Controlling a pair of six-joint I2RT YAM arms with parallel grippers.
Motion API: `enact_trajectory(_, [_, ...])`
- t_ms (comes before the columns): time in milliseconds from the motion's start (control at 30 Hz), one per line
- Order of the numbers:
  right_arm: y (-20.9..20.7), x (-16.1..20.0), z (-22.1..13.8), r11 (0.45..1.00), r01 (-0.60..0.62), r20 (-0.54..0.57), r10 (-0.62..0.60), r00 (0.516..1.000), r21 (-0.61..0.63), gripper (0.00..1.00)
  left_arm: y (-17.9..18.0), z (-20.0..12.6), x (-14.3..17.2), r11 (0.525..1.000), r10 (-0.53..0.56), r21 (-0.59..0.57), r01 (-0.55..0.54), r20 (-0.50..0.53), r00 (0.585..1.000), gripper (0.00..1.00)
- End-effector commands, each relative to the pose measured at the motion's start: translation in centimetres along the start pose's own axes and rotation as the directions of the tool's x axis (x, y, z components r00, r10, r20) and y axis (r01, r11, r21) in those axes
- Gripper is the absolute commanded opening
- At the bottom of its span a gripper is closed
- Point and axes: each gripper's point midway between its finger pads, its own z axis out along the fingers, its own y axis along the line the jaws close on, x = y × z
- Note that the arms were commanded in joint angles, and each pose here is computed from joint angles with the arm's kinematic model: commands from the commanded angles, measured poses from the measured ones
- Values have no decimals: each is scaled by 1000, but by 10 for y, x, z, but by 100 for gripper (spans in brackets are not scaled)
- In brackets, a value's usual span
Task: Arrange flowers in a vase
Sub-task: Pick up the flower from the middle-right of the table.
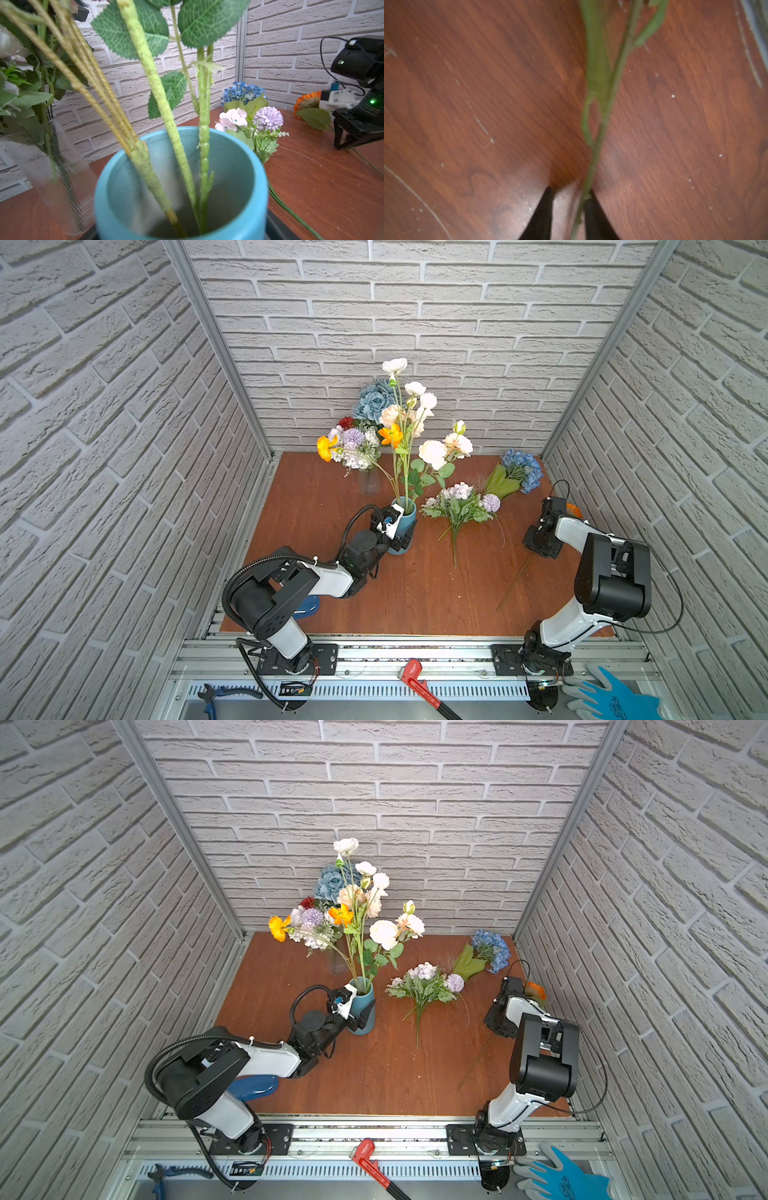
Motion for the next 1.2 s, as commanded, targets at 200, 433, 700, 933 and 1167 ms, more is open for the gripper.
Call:
enact_trajectory(200, [5, -21, -35, 998, -7, 96, 12, 995, -58, 6, -8, -3, 0, 1000, 8, 23, -9, 6, 1000, 0])
enact_trajectory(433, [40, -47, -125, 970, 103, 273, -40, 961, -221, 6, -8, -3, 3, 1000, 9, 23, -9, 0, 1000, 0])
enact_trajectory(700, [111, -62, -286, 823, 346, 573, -32, 819, -450, 6, -10, -4, 6, 1000, 13, 21, -13, -7, 1000, 0])
enact_trajectory(933, [157, -43, -427, 615, 582, 772, 70, 631, -532, 6, -11, -2, 3, 1000, 14, 25, -14, -1, 1000, 0])
enact_trajectory(1167, [200, 1, -534, 271, 802, 845, 231, 483, -532, 6, -13, -2, 1, 999, 13, 31, -13, -1, 1000, 0])
